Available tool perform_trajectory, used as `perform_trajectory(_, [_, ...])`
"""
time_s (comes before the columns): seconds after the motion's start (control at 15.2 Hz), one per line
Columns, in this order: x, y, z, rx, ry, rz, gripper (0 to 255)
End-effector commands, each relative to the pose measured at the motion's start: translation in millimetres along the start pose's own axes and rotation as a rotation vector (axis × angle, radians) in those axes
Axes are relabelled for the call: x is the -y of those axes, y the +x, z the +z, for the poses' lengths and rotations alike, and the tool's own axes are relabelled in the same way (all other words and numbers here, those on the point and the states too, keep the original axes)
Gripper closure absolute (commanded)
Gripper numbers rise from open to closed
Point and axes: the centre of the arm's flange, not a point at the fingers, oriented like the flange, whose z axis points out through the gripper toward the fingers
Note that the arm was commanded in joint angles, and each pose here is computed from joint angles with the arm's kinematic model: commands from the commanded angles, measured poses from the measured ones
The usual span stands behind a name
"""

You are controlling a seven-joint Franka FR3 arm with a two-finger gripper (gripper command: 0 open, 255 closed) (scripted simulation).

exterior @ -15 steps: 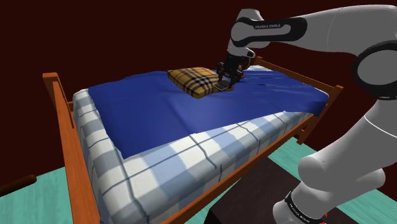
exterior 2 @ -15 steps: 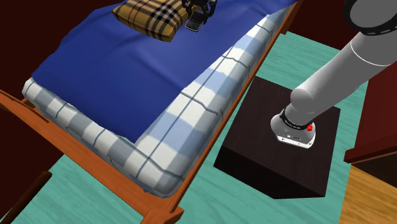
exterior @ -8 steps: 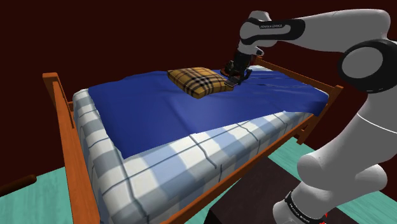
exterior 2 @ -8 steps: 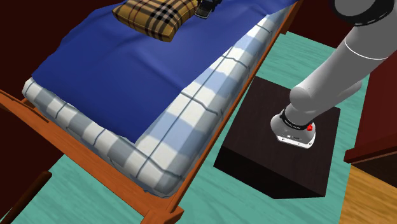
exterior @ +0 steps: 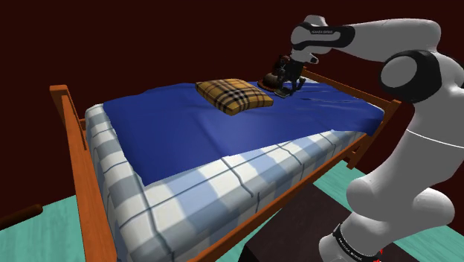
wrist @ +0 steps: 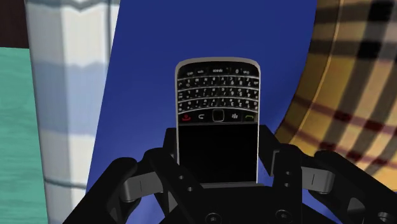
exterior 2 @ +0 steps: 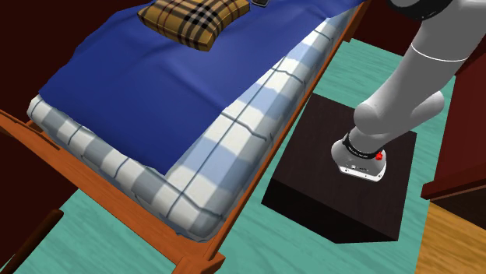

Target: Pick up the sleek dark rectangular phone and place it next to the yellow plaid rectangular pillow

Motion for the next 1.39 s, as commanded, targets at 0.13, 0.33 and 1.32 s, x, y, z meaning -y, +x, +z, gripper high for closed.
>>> perform_trajectory(0.13, [-5, 54, -1, 0.0, 0.0, -0.001, 255])
perform_trajectory(0.33, [-7, 94, -2, 0.0, 0.0, -0.001, 255])
perform_trajectory(1.32, [-13, 112, 71, 0.0, 0.0, -0.001, 255])
